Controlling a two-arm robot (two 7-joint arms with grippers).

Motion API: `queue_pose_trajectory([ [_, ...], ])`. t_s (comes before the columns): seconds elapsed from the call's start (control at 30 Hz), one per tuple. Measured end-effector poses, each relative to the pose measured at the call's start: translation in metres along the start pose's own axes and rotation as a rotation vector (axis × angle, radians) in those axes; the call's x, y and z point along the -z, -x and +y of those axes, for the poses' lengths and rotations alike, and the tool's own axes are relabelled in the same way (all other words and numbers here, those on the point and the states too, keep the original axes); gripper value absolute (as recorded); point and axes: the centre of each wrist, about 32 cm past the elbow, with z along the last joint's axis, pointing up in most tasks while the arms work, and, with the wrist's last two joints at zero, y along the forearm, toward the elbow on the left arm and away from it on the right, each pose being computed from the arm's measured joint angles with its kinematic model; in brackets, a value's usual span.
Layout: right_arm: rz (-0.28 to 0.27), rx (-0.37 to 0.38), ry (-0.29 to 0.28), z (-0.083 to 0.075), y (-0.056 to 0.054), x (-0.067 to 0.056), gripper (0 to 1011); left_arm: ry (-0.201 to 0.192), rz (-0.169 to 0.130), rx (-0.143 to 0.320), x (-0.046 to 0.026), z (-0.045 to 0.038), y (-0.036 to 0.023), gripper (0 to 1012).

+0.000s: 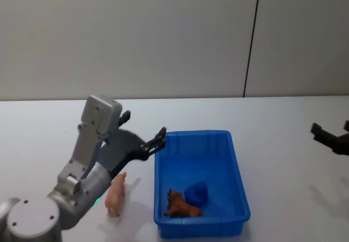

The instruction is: Pick up the two dolls from the table and place them into the box.

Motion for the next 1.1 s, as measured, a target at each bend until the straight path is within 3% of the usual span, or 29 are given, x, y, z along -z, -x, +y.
queue_pose_trajectory([
  [0.27, 0.04, 0.043, -0.003, -0.009, -0.008, 0.001, 1001, -0.091, 0.058, -0.002, 0.005, 0.022, -0.006, 1003],
  [0.43, 0.057, 0.06, -0.004, -0.012, -0.012, 0.001, 1001, -0.164, 0.102, -0.004, 0.0127, 0.0357, -0.0083, 1003],
  [0.6, 0.067, 0.071, -0.005, -0.015, -0.014, 0.001, 1001, -0.227, 0.147, -0.001, 0.0209, 0.044, -0.0104, 1003],
  [0.83, 0.076, 0.08, -0.005, -0.017, -0.016, 0.002, 1001, -0.286, 0.181, 0.007, 0.0296, 0.0479, -0.0145, 1003],
  [1.1, 0.081, 0.086, -0.006, -0.018, -0.017, 0.002, 1001, -0.333, 0.2, 0.018, 0.0373, 0.0452, -0.0214, 1003],
])
